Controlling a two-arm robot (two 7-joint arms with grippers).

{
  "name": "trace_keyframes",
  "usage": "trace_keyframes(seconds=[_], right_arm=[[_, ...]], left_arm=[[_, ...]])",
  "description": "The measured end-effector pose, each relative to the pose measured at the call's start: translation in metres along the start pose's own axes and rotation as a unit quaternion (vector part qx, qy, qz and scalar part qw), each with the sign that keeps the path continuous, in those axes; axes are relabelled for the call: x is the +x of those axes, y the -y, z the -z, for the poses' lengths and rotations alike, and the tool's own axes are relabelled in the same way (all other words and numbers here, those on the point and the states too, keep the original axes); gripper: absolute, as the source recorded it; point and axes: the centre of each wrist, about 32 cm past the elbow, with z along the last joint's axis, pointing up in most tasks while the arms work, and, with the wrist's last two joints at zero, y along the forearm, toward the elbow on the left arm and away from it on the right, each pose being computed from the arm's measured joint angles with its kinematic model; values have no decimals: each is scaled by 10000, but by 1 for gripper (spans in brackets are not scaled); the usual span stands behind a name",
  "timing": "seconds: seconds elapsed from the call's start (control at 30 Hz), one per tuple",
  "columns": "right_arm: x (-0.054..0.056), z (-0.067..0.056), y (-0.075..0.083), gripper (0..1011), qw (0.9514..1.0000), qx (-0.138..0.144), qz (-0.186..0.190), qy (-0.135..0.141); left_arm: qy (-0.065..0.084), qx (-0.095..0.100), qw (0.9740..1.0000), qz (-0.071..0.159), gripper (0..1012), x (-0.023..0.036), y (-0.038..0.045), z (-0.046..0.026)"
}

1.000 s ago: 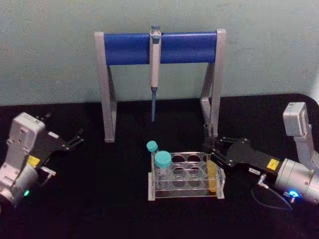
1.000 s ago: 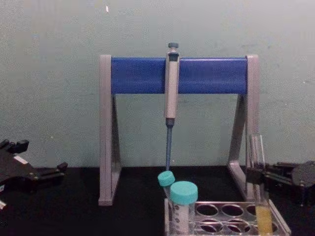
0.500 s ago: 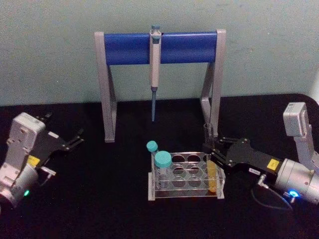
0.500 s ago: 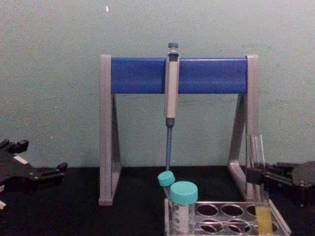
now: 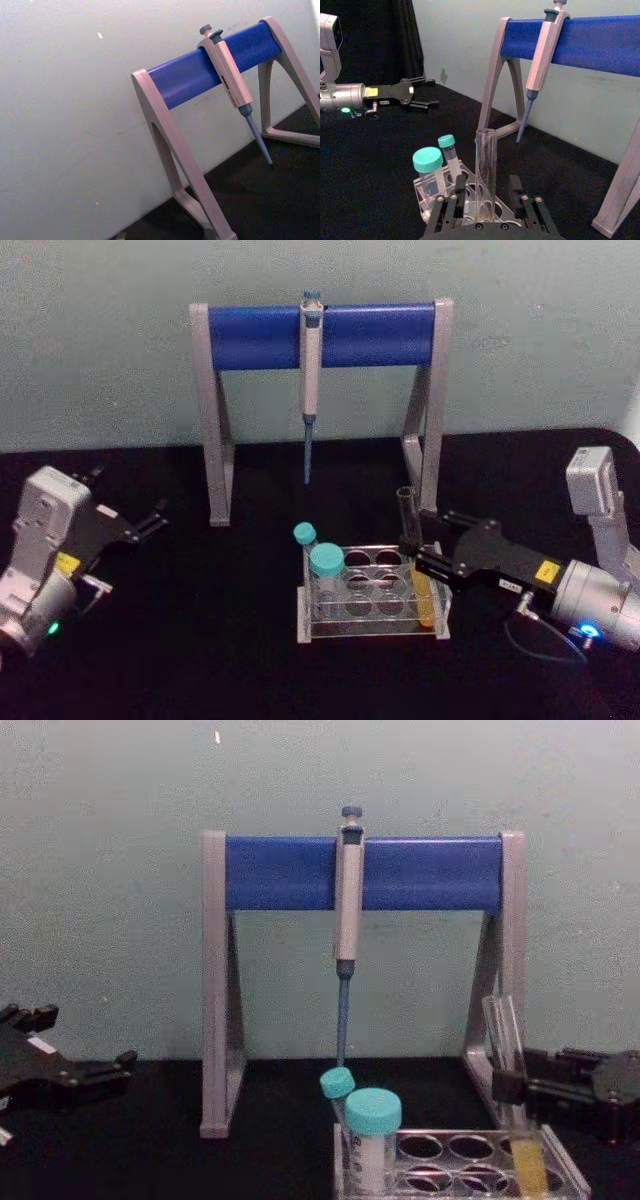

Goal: Pick up the test tube from the test tube rack, shake it, then place it back into the test tube rack.

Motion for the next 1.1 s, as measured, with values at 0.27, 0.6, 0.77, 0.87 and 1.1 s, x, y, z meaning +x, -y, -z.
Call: trace_keyframes(seconds=[0.27, 0.6, 0.77, 0.87, 1.1], right_arm=[[1, -2, 0, 770, 10000, 7, 1, 2], [1, -3, 0, 1000, 10000, 13, 2, 1], [1, -3, 0, 1000, 10000, 16, 2, 0], [1, -3, 0, 1000, 10000, 17, 2, 0], [-6, -14, 2, 1000, 10000, 48, 21, 31]], left_arm=[[0, 0, 10000, 0, 1001, 0, 0, 0], [0, 0, 10000, 0, 1001, 0, 0, 0], [0, 0, 10000, 0, 1001, 0, 0, 0], [0, 0, 10000, 0, 1001, 0, 0, 0], [0, 0, 10000, 0, 1001, 0, 0, 0]])
